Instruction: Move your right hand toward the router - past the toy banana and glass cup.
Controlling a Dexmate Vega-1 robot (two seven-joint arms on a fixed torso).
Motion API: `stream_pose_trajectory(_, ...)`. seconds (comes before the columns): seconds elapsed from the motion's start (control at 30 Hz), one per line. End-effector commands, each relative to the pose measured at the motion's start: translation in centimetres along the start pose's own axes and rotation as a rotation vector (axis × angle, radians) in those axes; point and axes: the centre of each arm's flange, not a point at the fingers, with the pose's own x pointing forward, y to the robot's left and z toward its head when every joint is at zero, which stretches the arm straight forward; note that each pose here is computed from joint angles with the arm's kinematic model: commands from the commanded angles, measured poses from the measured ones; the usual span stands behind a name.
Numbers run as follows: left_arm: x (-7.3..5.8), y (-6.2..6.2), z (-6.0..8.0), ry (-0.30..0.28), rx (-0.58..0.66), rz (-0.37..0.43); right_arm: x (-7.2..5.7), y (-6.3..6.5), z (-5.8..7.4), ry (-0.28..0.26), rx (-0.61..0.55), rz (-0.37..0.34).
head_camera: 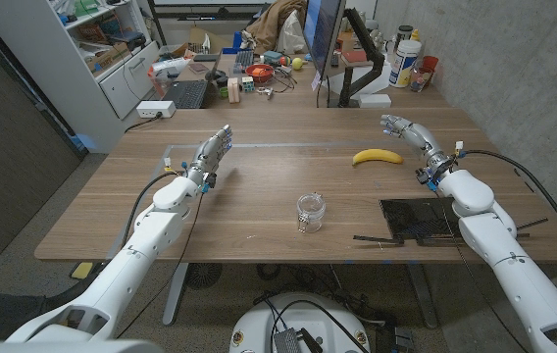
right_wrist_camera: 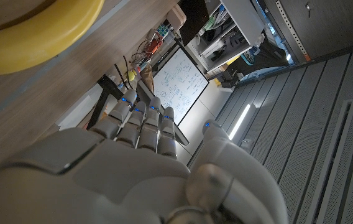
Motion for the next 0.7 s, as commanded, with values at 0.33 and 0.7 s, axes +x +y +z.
stream_pose_trajectory(0.33,0.7,-0.4,0.8,-0.017,0.017,-0.022,-2.8,-1.6,1.1,-0.008,-0.045,-0.054)
stream_pose_trajectory(0.7,0.8,-0.7,0.7,-0.011,0.020,-0.038,-3.8,-2.1,1.9,-0.015,-0.063,-0.068)
